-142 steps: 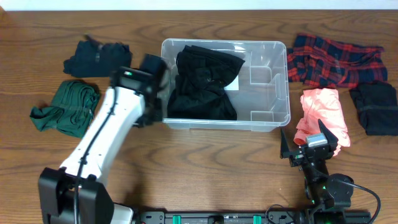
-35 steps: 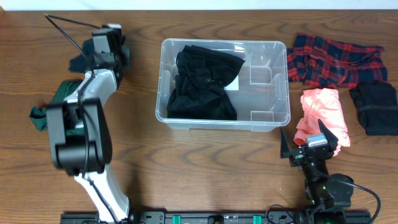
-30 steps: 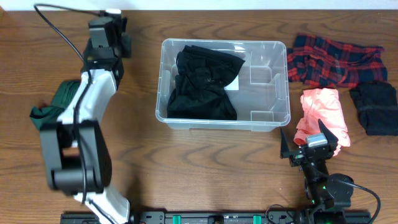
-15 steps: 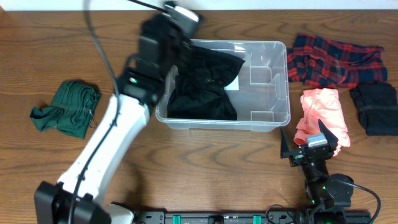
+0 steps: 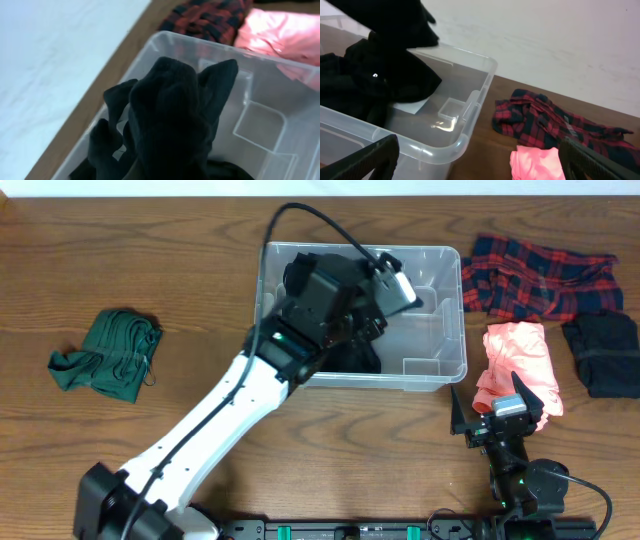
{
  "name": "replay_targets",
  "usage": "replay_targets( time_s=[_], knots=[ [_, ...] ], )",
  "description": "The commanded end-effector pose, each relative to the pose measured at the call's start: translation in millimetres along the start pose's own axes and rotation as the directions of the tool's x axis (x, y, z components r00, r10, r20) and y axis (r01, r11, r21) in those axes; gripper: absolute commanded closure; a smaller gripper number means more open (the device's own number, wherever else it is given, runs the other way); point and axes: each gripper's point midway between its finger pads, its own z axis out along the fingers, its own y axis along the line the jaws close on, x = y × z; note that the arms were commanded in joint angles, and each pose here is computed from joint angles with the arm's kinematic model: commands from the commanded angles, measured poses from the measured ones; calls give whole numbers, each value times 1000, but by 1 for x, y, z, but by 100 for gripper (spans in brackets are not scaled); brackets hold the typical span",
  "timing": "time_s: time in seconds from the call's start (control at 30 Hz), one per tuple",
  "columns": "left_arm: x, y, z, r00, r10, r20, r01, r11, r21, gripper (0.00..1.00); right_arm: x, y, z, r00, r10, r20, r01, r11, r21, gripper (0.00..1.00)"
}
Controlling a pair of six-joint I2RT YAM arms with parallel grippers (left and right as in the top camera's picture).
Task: Pack container
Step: 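Carry the dark garment into the bin and release it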
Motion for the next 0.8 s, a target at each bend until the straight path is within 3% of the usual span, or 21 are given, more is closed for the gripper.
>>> replay_targets(
  time_s=[0.0, 0.77],
  knots=[
    [-2, -12, 9, 999, 54, 7, -54, 998, 40, 94, 0, 0, 0, 1000, -12, 2, 12, 1000, 0, 1],
    [8, -50, 66, 997, 73, 22, -76, 985, 152, 91, 0, 0, 0, 1000, -12, 2, 12, 1000, 0, 1]
  ],
)
